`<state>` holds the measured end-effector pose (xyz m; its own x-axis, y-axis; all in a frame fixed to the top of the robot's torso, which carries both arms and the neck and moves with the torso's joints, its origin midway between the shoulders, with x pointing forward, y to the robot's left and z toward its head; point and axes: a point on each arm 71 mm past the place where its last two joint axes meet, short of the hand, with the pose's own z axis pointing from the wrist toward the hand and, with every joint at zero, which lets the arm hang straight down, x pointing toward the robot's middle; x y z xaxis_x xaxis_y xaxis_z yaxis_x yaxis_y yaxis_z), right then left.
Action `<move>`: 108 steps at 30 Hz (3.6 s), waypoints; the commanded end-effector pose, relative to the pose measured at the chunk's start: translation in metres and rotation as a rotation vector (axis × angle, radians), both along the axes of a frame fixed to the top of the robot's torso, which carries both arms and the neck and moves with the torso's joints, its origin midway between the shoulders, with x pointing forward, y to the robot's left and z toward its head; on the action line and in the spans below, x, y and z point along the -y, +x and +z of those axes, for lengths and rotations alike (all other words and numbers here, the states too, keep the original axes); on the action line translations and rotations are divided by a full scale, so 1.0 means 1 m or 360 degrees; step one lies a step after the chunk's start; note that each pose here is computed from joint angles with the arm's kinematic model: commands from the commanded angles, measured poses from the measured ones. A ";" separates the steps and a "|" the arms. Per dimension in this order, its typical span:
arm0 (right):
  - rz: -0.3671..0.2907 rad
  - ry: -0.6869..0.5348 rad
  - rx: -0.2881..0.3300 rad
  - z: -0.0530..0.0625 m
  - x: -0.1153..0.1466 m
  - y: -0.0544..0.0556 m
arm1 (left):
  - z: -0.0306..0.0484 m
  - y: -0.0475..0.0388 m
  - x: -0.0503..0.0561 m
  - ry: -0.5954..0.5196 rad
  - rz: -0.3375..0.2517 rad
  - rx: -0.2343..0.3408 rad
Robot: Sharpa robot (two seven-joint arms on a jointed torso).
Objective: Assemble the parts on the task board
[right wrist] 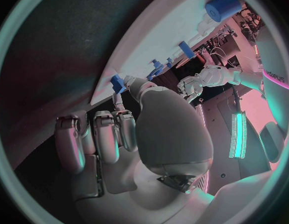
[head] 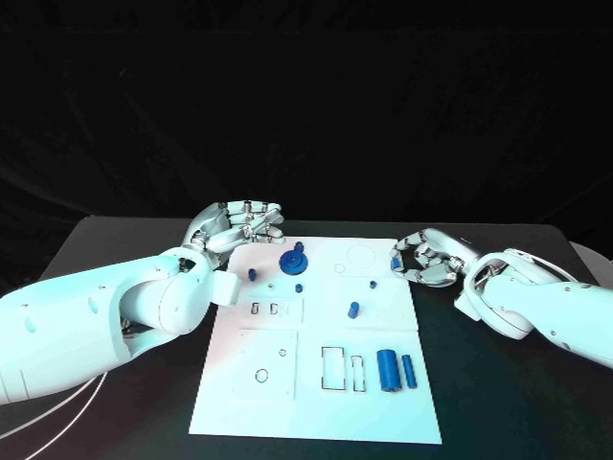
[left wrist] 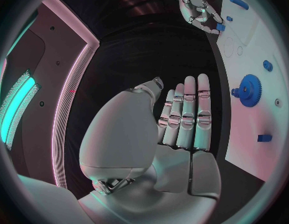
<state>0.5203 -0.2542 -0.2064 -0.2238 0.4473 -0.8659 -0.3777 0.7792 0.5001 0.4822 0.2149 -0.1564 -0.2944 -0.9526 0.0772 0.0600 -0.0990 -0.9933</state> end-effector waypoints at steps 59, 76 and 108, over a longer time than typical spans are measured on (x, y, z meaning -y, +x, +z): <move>0.0208 0.0046 0.0119 0.041 -0.114 -0.040 | -0.0032 0.0086 0.001 -0.0021 0.0000 -0.0002; 0.0386 -0.0140 0.0096 0.005 -0.201 -0.065 | -0.0068 0.0160 0.001 -0.0016 0.0028 -0.0006; 0.0434 -0.0277 0.0009 -0.029 -0.223 -0.071 | -0.0065 0.0154 0.000 -0.0019 0.0036 -0.0009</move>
